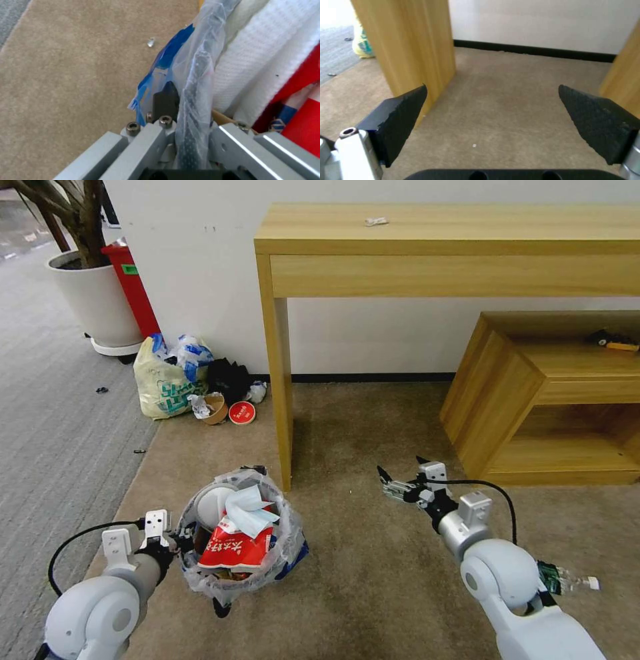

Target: Pick up the trash bin and place the garbage on the floor into it.

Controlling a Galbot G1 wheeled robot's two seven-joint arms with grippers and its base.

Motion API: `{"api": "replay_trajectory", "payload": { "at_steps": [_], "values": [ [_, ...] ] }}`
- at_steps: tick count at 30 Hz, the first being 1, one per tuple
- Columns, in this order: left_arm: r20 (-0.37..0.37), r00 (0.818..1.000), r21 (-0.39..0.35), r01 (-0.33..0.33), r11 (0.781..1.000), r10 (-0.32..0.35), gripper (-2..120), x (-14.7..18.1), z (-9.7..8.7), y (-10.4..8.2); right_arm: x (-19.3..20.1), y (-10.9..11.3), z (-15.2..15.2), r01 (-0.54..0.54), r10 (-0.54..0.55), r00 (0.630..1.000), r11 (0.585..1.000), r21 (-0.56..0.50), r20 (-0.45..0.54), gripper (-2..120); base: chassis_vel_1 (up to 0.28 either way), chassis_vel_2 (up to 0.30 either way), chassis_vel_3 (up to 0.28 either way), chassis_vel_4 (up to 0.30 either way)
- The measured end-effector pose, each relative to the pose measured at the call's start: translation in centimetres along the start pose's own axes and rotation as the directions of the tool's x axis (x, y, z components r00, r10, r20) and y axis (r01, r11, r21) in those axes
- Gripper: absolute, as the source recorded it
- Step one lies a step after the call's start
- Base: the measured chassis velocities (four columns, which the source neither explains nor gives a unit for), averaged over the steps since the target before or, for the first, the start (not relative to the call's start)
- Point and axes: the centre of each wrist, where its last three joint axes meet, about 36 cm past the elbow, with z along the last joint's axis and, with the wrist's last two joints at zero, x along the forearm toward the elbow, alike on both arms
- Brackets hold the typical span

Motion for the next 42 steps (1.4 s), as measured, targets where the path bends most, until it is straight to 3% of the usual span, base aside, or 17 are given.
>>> {"api": "replay_trajectory", "payload": {
  "at_steps": [13, 21, 31, 36, 42],
  "values": [
    [-0.002, 1.0, -0.016, -0.002, 1.0, 0.002, 0, 1.0, 0.3, -0.5, 1.5, -1.5, 2.7, -0.06, 0.06, 0.998, 0.998, -0.017, -0.026, 100, -0.201, -0.185, 0.2, 0.195],
    [-0.003, 1.0, -0.014, -0.003, 1.0, 0.003, 0, 1.3, 0.6, -0.8, 1.6, -3.3, 5.7, -0.114, 0.11, 0.989, 0.993, -0.042, -0.104, 100, -0.187, -0.193, 0.179, 0.192],
    [-0.008, 1.0, -0.012, 0.004, 1.0, -0.004, 0, 1.6, 1.0, -0.9, 0.1, -7.6, 13.2, -0.216, 0.151, 0.923, 0.965, -0.152, -0.353, 100, -0.041, -0.044, 0.034, 0.035],
    [-0.012, 1.0, -0.011, -0.003, 1.0, 0.003, 0, 1.4, 1.1, -1.1, -1.5, -7.9, 16.3, -0.259, 0.141, 0.873, 0.945, -0.198, -0.468, 100, 0.0, 0.0, 0.0, 0.0],
    [-0.009, 1.0, -0.015, -0.002, 1.0, 0.002, 0, 1.4, 1.0, -1.1, -3.7, -7.1, 18.0, -0.277, 0.135, 0.84, 0.94, -0.201, -0.526, 100, 0.0, 0.0, 0.0, 0.0]
  ]
}}
